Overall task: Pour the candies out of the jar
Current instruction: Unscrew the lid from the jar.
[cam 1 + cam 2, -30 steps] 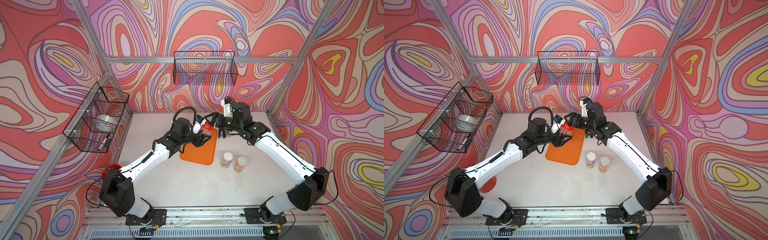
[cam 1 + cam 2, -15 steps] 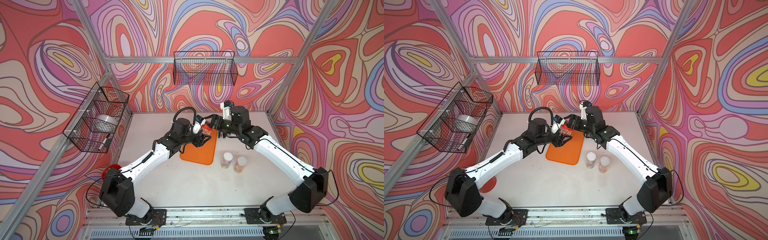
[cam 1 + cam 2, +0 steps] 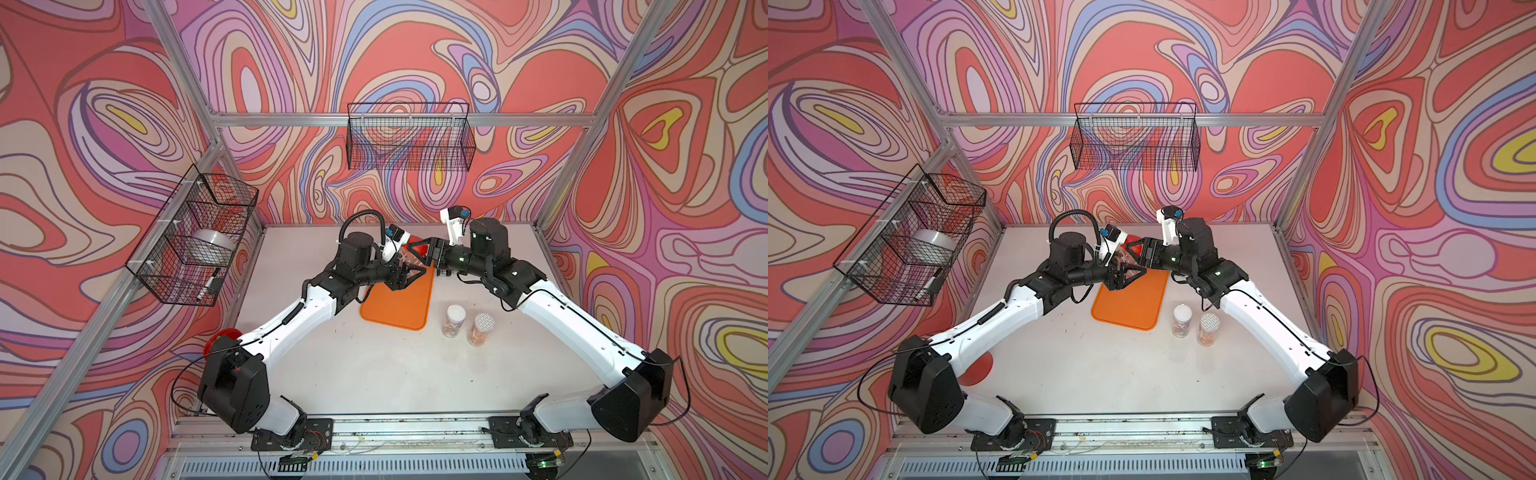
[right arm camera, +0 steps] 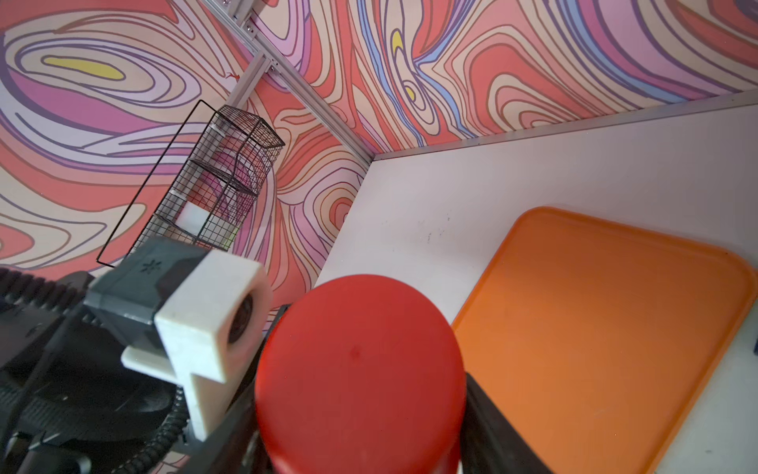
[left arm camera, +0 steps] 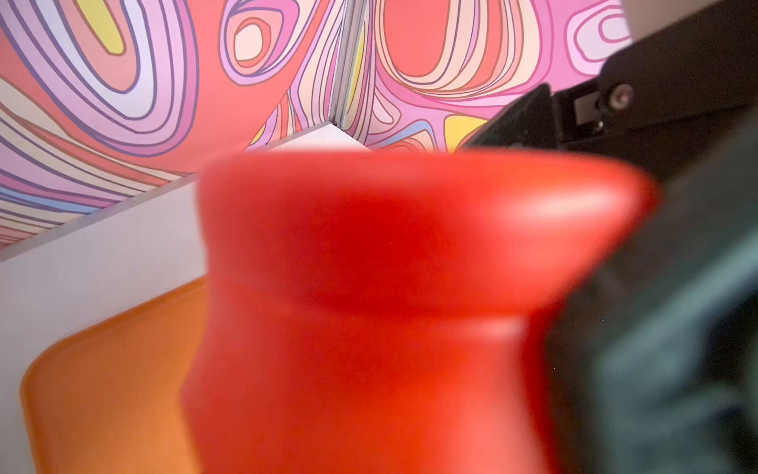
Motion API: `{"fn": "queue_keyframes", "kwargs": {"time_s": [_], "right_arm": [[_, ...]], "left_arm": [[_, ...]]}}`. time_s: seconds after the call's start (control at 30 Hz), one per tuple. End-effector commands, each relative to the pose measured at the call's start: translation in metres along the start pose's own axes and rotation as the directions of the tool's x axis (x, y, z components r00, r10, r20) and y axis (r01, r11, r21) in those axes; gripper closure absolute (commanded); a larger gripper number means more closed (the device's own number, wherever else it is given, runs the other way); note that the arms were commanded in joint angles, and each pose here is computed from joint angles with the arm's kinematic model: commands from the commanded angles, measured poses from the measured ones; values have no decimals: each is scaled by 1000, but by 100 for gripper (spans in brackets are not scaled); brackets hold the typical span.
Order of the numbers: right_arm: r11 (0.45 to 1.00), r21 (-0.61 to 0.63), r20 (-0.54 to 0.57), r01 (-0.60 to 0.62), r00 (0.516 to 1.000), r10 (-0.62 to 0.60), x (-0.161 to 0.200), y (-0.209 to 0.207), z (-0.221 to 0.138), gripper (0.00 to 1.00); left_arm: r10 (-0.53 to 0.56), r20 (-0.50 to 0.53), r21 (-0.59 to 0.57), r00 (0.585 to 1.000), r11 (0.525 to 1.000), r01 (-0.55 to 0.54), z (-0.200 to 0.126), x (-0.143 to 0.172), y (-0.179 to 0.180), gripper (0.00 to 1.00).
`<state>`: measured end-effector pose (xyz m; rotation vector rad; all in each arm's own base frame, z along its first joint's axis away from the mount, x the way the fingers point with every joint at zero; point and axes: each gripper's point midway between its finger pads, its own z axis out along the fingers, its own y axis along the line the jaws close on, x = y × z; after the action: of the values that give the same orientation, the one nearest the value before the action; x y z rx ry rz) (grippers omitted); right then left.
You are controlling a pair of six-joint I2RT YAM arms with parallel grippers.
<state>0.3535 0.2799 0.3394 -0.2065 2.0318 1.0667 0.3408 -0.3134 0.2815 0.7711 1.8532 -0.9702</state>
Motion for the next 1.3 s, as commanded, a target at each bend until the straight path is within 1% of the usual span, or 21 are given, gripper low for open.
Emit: {"fn": "queue_keyframes", "kwargs": {"time_s": [0.0,0.13,0.23,0.33,0.4,0.5,0.63,0.77,0.9,0.97,1.13,1.27], "right_arm": [[997,12,-16,79,997,-79,0,2,-4,46],[989,43,-31,141,990,-140,-1,-1,-6,48],[975,4,-56,220,974,-219,3,6,-10,51],[952,-71,-75,298,950,-303,12,13,-20,53],[945,-102,-74,311,945,-319,12,15,-28,53],[945,-125,-53,303,949,-312,8,17,-38,53],[952,-144,-54,272,958,-282,3,18,-36,52],[959,-111,-48,259,963,-266,-5,14,-33,47],[963,-83,-17,255,966,-257,-15,17,-37,34],[966,-74,-7,250,968,-251,-19,17,-38,29],[975,-22,-3,221,975,-221,-22,7,-31,23],[979,14,-7,205,979,-205,-23,1,-21,22]], "left_arm": [[34,60,72,998,997,-38,-11,-22,-19,100],[35,48,100,998,994,-40,-12,-22,-25,100],[42,46,183,998,982,-50,-16,-24,-37,100],[30,40,265,999,964,-40,-21,-27,-48,100],[38,40,269,998,962,-48,-24,-27,-49,100],[50,39,266,998,962,-58,-27,-26,-51,100],[41,37,272,998,961,-50,-26,-26,-51,100],[41,35,251,999,967,-49,-25,-26,-48,100],[51,34,195,998,979,-56,-25,-25,-39,100],[52,31,167,998,984,-57,-24,-25,-35,100],[54,23,133,998,989,-57,-22,-24,-29,100],[70,5,109,998,992,-71,-19,-22,-28,100]]}}
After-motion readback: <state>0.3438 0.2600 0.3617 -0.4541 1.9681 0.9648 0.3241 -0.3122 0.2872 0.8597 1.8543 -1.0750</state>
